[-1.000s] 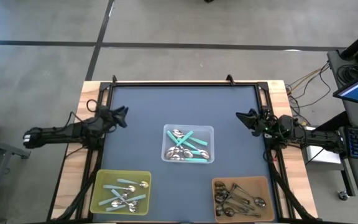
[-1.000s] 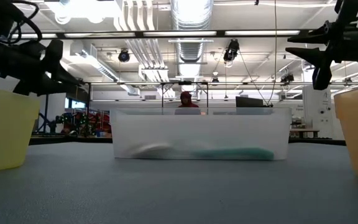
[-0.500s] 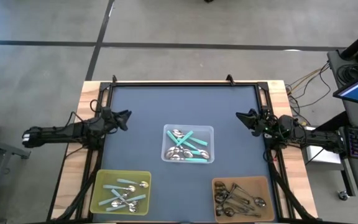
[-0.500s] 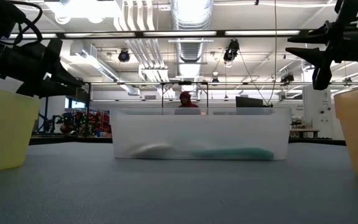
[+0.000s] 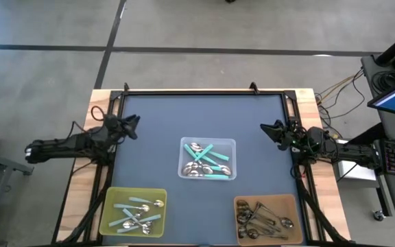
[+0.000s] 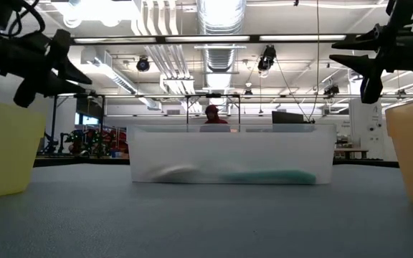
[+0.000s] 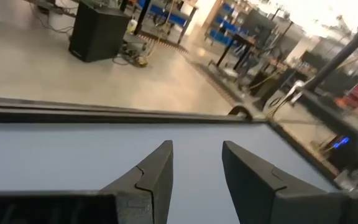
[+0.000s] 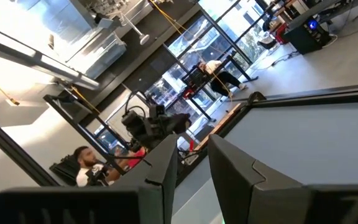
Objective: Sort silverware by color (type)
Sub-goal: Return to Home Position
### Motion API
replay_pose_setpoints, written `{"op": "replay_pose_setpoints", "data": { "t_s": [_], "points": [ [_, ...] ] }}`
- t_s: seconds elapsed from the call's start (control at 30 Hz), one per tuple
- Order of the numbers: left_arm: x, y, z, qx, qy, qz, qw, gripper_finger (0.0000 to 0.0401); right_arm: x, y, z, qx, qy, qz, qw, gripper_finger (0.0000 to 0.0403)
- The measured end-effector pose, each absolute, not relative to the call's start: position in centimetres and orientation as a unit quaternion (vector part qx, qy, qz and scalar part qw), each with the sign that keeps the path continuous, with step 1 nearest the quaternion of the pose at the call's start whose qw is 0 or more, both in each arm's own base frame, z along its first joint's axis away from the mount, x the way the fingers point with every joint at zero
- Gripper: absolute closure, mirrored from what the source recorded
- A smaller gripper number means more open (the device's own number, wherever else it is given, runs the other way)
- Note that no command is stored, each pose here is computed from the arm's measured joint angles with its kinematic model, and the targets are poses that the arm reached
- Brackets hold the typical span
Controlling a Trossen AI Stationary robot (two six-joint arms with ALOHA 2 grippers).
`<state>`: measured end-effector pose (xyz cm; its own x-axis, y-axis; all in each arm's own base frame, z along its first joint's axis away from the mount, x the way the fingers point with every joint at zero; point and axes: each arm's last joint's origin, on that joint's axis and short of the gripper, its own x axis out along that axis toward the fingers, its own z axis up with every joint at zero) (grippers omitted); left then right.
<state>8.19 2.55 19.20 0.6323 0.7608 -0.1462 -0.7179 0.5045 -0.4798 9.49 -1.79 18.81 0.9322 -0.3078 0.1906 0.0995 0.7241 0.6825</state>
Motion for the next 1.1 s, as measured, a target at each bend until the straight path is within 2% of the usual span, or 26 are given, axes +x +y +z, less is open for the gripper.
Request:
{"op": "replay_pose_setpoints", "data": {
  "t_s": [0.37, 1.0, 1.1],
  "points": [
    [6.6, 2.4, 20.0, -0.247, -0.037, 0.423, 0.871, 0.0311, 9.5, -1.8, 18.8, 0.354, -0.147, -0.111, 0.917, 0.0321],
    [6.7, 2.4, 19.9, -0.245, -0.029, 0.421, 0.873, 0.0312, 9.5, -1.8, 18.8, 0.354, -0.147, -0.111, 0.917, 0.0321],
    [6.8, 2.5, 18.9, -0.259, -0.032, 0.431, 0.864, 0.0312, 9.5, -1.8, 18.8, 0.354, -0.147, -0.111, 0.917, 0.0321]
  ]
}}
